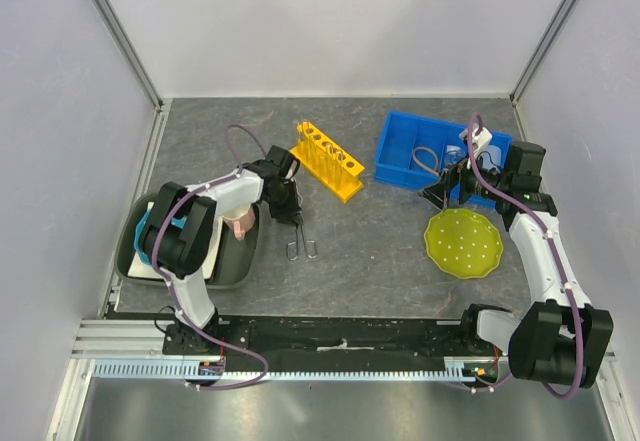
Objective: Organize the chemistry lab equipment
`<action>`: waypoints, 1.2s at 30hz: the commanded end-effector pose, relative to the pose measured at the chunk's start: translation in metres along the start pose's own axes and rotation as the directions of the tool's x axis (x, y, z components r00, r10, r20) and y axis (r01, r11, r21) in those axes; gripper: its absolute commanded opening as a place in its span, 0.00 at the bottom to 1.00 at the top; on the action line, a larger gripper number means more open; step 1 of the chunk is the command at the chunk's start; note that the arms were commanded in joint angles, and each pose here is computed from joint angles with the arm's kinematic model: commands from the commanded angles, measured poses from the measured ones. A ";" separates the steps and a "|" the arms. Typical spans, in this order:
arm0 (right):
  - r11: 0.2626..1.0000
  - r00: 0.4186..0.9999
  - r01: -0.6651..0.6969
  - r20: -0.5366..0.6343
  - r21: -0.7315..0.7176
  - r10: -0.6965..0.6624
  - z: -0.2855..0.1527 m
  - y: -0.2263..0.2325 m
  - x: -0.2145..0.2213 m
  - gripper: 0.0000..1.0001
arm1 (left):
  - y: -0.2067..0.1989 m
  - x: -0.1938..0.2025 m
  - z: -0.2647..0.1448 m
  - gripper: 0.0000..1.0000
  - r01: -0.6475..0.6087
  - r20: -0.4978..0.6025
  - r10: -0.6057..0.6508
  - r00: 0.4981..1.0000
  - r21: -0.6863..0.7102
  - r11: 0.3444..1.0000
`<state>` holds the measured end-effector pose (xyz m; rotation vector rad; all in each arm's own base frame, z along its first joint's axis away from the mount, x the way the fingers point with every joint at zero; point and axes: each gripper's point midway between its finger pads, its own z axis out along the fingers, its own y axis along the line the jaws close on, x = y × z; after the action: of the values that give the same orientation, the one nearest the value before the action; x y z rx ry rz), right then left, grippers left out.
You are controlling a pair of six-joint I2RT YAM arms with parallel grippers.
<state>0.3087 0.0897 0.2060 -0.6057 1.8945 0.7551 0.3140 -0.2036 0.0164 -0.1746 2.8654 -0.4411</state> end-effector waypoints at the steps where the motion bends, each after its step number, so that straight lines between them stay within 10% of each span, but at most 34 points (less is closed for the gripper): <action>1: 0.998 0.997 0.071 0.038 0.002 -0.071 -0.005 0.002 -0.020 0.98 | -0.009 0.031 -0.001 0.26 0.052 -0.007 -0.052 0.999 0.041 0.998; 9: 0.998 0.997 0.070 0.035 0.001 -0.070 -0.005 0.002 -0.019 0.98 | -0.030 0.038 -0.024 0.30 0.051 0.044 -0.059 0.997 0.171 0.984; 17: 0.998 0.997 0.067 0.032 -0.002 -0.067 -0.004 0.002 -0.018 0.98 | -0.042 0.011 -0.063 0.58 -0.117 0.239 0.058 0.969 0.243 0.963; 24: 0.998 0.997 0.067 0.029 0.003 -0.067 -0.004 0.001 -0.017 0.98 | -0.046 -0.039 -0.076 0.59 -0.437 0.375 0.357 0.856 0.154 0.886; 36: 0.998 0.998 0.062 0.019 0.008 -0.062 -0.003 -0.003 -0.014 0.98 | -0.025 -0.085 -0.035 0.53 -0.372 0.335 0.319 0.886 0.105 0.922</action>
<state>0.3074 0.0891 0.2036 -0.6090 1.9036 0.7524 0.3687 -0.1954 0.0693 0.2254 2.5158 -0.5294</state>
